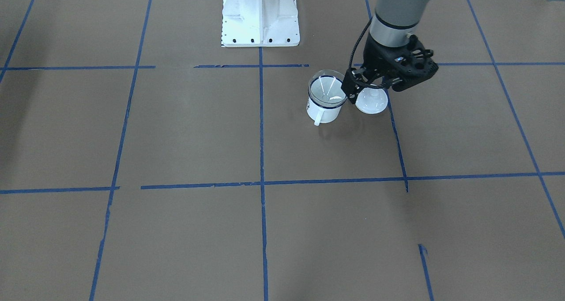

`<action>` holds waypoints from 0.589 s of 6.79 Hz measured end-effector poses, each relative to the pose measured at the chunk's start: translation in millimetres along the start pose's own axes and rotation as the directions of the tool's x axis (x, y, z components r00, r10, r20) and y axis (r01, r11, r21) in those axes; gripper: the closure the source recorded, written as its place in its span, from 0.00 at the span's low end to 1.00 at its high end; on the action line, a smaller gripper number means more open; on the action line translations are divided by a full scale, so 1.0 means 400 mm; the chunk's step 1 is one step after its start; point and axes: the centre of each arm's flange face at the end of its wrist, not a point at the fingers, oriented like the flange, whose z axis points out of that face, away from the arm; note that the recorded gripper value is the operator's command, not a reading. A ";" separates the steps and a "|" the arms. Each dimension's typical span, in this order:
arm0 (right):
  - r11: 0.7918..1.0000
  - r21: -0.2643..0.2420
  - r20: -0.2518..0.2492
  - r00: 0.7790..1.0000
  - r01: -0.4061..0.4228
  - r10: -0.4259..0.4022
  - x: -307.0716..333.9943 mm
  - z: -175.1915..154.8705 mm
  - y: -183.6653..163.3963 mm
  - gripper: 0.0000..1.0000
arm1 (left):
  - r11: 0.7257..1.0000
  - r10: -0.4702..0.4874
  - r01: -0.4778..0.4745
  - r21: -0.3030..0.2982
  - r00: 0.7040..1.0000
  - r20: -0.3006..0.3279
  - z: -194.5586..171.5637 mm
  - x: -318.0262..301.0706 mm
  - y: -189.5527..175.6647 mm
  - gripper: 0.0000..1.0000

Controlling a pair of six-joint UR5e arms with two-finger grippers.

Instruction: Place funnel on cup

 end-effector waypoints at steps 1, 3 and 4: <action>1.000 0.000 0.000 1.000 0.000 0.000 0.000 0.000 0.000 0.00 | 0.998 0.063 -0.063 0.005 0.998 -0.006 -0.017 -0.105 -0.090 0.00; 1.000 0.000 0.000 1.000 0.000 0.000 0.000 0.000 0.000 0.00 | 0.982 0.187 -0.187 0.006 0.982 0.003 -0.055 -0.356 -0.248 0.00; 1.000 -0.001 0.000 1.000 0.000 0.000 0.001 0.001 0.000 0.00 | 0.969 0.247 -0.247 0.002 0.969 0.008 -0.078 -0.510 -0.314 0.00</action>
